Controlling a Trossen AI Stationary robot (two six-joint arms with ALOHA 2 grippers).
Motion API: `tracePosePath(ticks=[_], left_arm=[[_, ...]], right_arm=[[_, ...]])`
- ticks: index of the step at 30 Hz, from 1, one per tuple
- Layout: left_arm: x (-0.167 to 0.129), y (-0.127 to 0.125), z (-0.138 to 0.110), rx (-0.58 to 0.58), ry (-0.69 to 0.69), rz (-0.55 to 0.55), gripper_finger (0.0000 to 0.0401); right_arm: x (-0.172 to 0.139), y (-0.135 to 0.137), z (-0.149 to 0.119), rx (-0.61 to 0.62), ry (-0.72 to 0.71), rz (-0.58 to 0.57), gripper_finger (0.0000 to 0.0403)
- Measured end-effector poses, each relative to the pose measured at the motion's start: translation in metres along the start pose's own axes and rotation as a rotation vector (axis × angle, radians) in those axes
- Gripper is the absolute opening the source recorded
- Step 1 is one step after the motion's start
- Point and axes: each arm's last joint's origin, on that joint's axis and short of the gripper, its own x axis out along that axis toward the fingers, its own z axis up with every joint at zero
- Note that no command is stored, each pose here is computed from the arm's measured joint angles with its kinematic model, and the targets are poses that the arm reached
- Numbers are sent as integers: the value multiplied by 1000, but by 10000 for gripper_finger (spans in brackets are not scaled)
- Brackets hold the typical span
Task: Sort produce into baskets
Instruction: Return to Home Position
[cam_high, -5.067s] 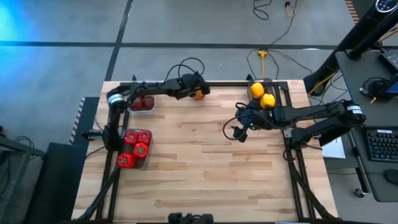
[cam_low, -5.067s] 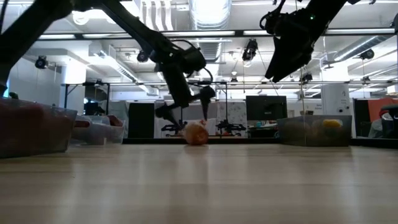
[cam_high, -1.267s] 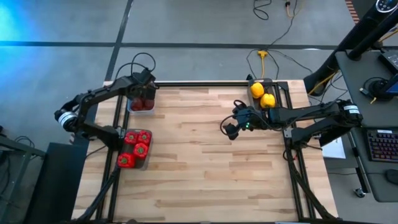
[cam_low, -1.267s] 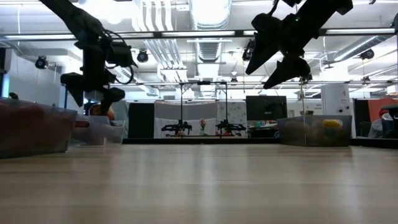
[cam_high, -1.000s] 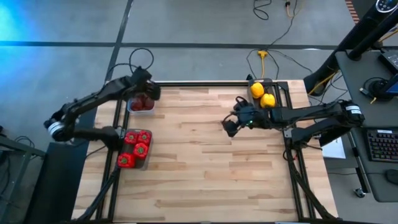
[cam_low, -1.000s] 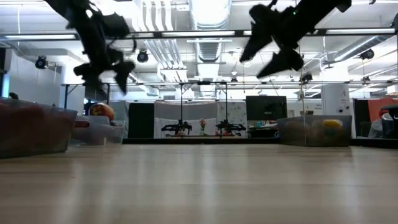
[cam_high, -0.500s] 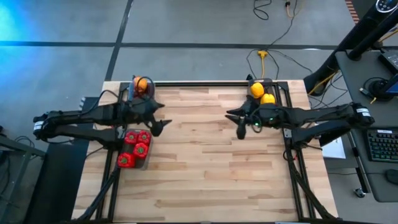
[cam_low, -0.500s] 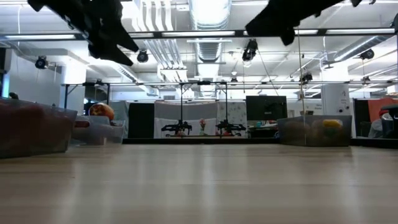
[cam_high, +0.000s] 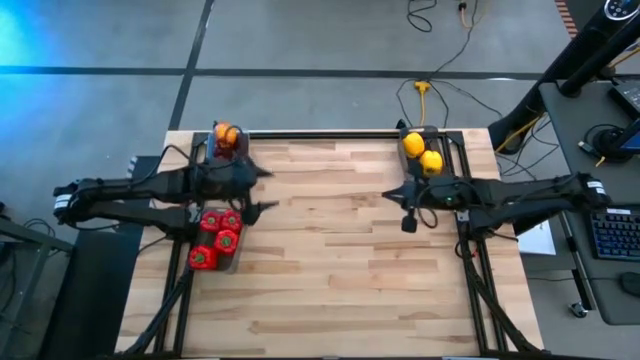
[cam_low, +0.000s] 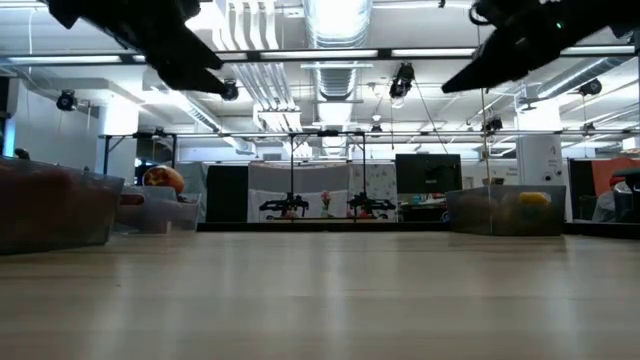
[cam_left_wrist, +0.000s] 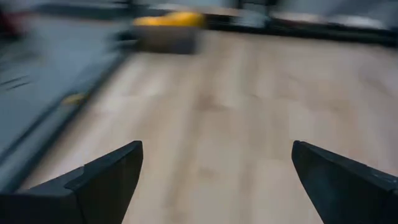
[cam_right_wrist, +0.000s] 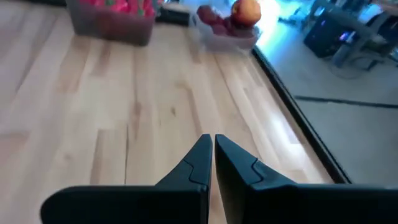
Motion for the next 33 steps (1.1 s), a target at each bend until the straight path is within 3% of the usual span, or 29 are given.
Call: tracePosePath(ticks=[3, 8, 12, 17, 23, 28, 33], left_arm=[[1, -6, -8, 75, -12, -197, 393], [12, -7, -35, 80, -118, -245, 393], [18, -10, -56, 95, -316, -404, 393], [21, -9, -76, 49, -352, -422, 393], [16, -9, -80, 18, -365, -455, 393], [7, -10, -91, 43, -455, -496, 393], [-2, -18, -115, 56, -563, -518, 393]], right_arm=[[-5, 2, -19, 42, -69, -12, 13], [-18, 2, -44, 122, -198, -43, 13], [-29, 3, -65, 153, -301, -58, 13], [-42, 3, -86, 228, -425, -56, 13], [-53, 2, -93, 242, -562, -44, 13], [-50, 9, -97, 234, -580, 105, 13], [-50, 12, -97, 287, -620, 169, 13]])
